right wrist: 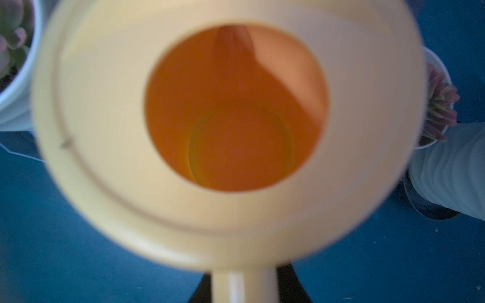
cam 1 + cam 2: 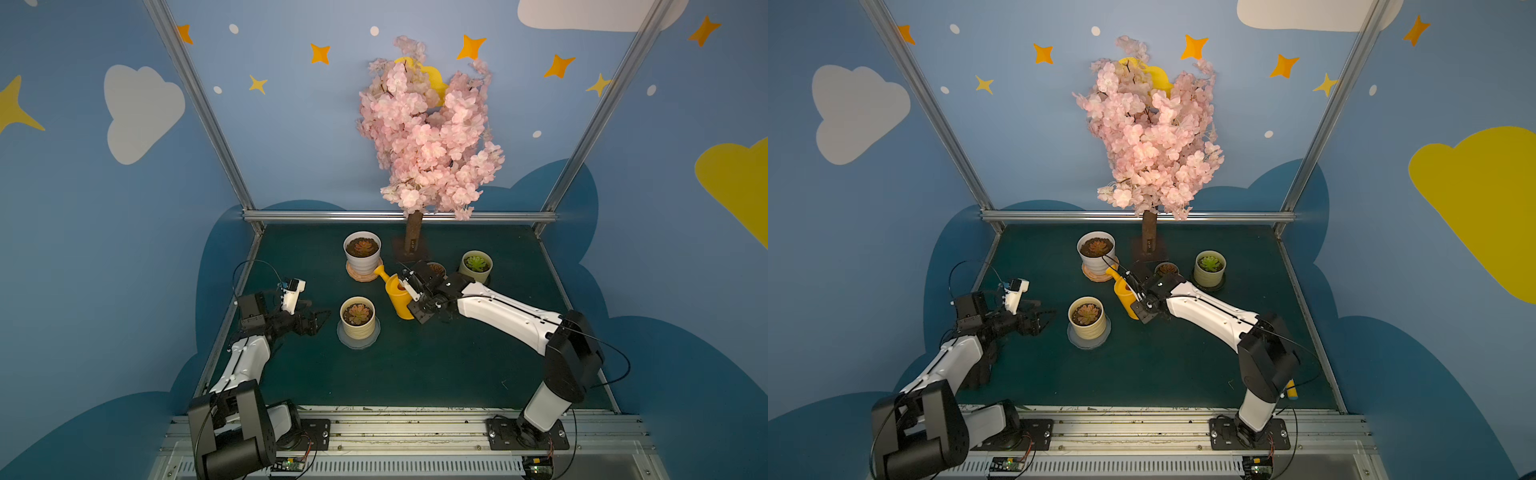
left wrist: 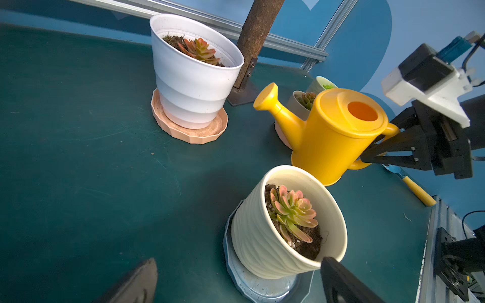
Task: Water the succulent around the soil edge
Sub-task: Water the soil of the potted plant with water.
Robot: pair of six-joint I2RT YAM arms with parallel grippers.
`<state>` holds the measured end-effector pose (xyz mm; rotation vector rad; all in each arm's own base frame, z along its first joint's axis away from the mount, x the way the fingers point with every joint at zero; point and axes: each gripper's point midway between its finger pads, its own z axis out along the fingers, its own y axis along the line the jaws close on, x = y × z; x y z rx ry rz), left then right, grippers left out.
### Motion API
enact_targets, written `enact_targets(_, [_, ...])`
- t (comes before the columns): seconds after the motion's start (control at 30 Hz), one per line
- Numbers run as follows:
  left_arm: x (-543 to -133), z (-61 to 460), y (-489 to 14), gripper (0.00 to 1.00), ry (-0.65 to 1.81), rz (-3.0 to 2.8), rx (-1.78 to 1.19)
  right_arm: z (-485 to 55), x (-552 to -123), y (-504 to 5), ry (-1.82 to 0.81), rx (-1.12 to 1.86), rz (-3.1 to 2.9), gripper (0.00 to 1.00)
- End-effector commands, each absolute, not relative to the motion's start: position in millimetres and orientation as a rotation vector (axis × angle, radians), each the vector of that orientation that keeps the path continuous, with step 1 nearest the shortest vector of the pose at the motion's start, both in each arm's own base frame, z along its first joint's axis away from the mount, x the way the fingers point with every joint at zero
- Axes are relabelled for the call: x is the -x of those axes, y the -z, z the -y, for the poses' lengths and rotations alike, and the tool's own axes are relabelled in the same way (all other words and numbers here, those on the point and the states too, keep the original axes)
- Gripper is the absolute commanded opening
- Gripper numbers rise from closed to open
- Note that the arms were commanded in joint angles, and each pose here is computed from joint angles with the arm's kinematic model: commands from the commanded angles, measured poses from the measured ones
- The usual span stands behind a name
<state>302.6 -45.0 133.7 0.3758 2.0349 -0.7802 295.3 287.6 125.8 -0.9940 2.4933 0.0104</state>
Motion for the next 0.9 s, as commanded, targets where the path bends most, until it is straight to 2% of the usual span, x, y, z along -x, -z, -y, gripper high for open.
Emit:
enact_targets(0.0, [-299.7, 47.9, -135.3, 1.00, 0.790, -2.022, -0.388, -285.0, -297.3, -128.1, 0.025, 1.018, -2.520, 0.00])
enact_targets(0.87, [-299.8, 48.0, -135.4, 1.00, 0.792, -2.022, -0.388, -296.4, -322.2, -137.8, 0.092, 1.047, -2.586, 0.00])
